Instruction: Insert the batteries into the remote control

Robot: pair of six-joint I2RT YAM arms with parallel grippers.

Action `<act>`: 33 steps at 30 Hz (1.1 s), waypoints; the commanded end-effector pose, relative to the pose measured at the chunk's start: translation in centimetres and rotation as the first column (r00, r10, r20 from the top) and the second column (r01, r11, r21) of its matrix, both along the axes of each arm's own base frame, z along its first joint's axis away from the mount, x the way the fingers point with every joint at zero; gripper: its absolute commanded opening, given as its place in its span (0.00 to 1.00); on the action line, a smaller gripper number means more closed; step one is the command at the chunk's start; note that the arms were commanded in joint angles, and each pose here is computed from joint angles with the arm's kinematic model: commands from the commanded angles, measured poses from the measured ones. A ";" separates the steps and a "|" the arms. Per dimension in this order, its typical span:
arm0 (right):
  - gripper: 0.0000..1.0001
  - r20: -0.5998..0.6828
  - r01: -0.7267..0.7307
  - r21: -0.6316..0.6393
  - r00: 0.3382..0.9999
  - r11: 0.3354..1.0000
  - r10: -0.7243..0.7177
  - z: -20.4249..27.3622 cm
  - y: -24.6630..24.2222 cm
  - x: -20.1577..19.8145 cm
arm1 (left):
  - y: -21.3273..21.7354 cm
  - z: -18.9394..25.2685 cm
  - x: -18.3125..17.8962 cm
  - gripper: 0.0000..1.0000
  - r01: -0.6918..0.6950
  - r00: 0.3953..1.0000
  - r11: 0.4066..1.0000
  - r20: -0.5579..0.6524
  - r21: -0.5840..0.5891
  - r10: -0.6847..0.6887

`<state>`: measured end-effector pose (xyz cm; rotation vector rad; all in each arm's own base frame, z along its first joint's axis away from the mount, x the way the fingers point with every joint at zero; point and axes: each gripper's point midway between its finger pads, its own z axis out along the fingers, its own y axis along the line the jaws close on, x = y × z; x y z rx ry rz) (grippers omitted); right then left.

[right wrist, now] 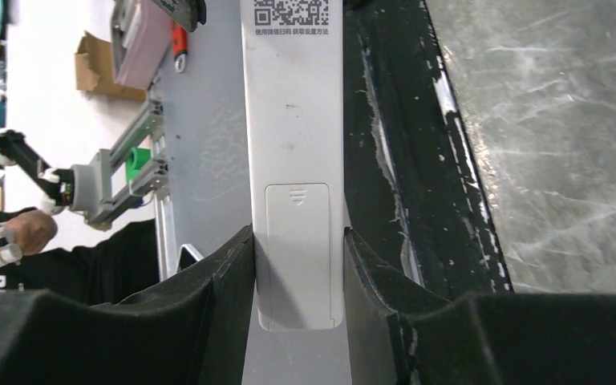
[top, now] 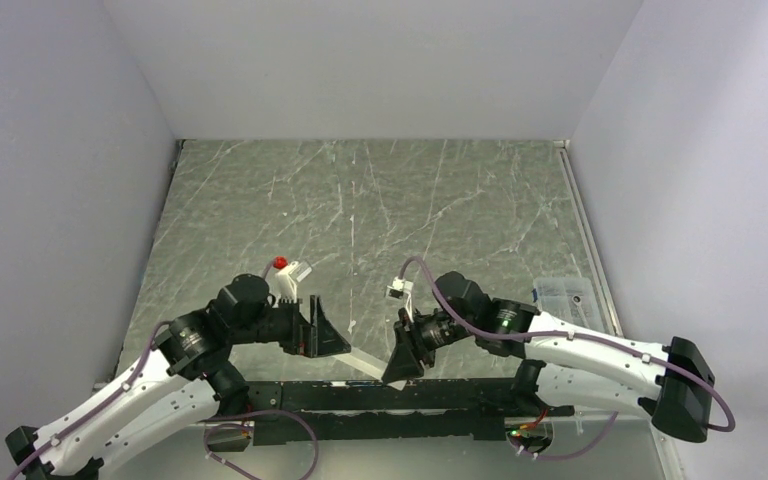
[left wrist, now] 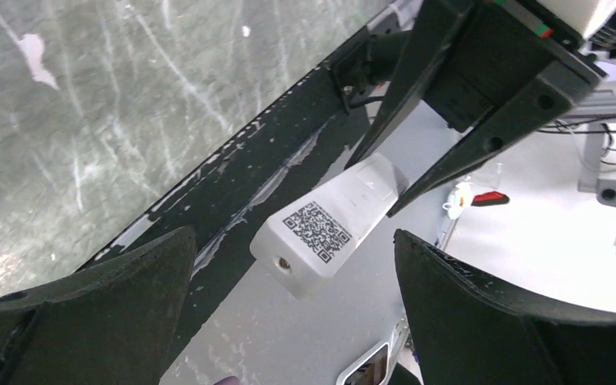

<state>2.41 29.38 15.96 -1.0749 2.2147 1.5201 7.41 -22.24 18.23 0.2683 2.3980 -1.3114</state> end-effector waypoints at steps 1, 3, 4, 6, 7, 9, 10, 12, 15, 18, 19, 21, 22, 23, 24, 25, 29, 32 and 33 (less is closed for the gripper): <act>0.00 -0.009 -0.067 0.170 0.998 0.983 0.070 3.6 0.7 -1.1 | -1.2 2.8 -0.7 0.99 0.065 0.997 0.987 0.048 -0.144 -0.059; 0.00 -0.014 -0.075 0.194 0.997 0.978 0.080 4.0 0.6 -1.4 | -1.3 3.0 -1.0 0.99 0.075 0.996 0.983 0.050 -0.168 -0.068; 0.00 -0.011 -0.077 0.208 0.997 0.975 0.081 4.3 0.7 -1.4 | -1.4 3.1 -1.1 1.00 0.081 0.996 0.980 0.050 -0.180 -0.073; 0.00 -0.006 -0.083 0.236 0.996 0.968 0.087 4.9 0.7 -1.5 | -1.6 3.2 -1.4 1.00 0.096 0.995 0.974 0.044 -0.206 -0.089; 0.00 -0.005 -0.085 0.249 0.996 0.965 0.089 5.1 0.8 -1.5 | -1.7 3.3 -1.6 1.00 0.104 0.994 0.970 0.044 -0.222 -0.097; 0.00 -0.005 -0.087 0.270 0.996 0.959 0.091 5.6 0.9 -1.5 | -1.8 3.5 -1.9 0.99 0.119 0.993 0.961 0.044 -0.249 -0.112; 0.00 -0.008 -0.089 0.277 0.995 0.957 0.095 5.7 1.0 -1.5 | -1.9 3.6 -2.0 0.98 0.128 0.992 0.956 0.046 -0.264 -0.120; 0.00 -0.019 -0.091 0.286 0.995 0.954 0.100 5.9 1.1 -1.6 | -2.0 4.1 -2.3 0.95 0.143 0.990 0.946 0.053 -0.291 -0.133; 0.00 -0.033 -0.089 0.290 0.994 0.953 0.103 5.8 1.3 -1.6 | -2.0 4.7 -2.7 0.91 0.164 0.986 0.934 0.068 -0.319 -0.150; 0.00 -0.048 -0.091 0.303 0.993 0.949 0.111 6.0 1.5 -1.6 | -2.0 4.9 -2.9 0.87 0.173 0.985 0.927 0.073 -0.332 -0.157; 0.00 -0.054 -0.091 0.305 0.992 0.948 0.112 6.0 1.6 -1.6 | -1.9 4.9 -3.0 0.85 0.176 0.984 0.925 0.075 -0.337 -0.160; 0.00 -0.060 -0.092 0.311 0.991 0.946 0.116 6.1 1.7 -1.7 | -1.9 5.0 -3.2 0.82 0.183 0.983 0.920 0.077 -0.346 -0.167; 0.00 -0.064 -0.093 0.312 0.991 0.946 0.119 6.1 1.7 -1.7 | -1.9 5.0 -3.2 0.81 0.185 0.983 0.918 0.078 -0.350 -0.168; 0.00 -0.069 -0.092 0.311 0.990 0.946 0.119 6.1 1.8 -1.7 | -1.9 5.0 -3.3 0.79 0.188 0.982 0.916 0.079 -0.353 -0.170; 0.00 -0.072 -0.093 0.309 0.990 0.946 0.121 6.1 1.8 -1.7 | -1.9 5.1 -3.4 0.78 0.191 0.982 0.914 0.083 -0.357 -0.173; 0.00 -0.076 -0.090 0.307 0.990 0.947 0.119 6.0 1.9 -1.6 | -1.9 5.2 -3.4 0.76 0.193 0.981 0.913 0.086 -0.359 -0.173; 0.00 -0.092 -0.087 0.306 0.989 0.948 0.120 5.9 2.0 -1.6 | -1.8 5.4 -3.6 0.70 0.201 0.979 0.910 0.094 -0.361 -0.179; 0.00 -0.102 -0.080 0.300 0.988 0.951 0.116 5.8 2.1 -1.5 | -1.7 5.5 -3.7 0.65 0.208 0.978 0.909 0.099 -0.361 -0.184; 0.00 -0.106 -0.079 0.300 0.988 0.951 0.115 5.7 2.1 -1.4 | -1.8 5.5 -3.7 0.63 0.209 0.978 0.909 0.100 -0.362 -0.185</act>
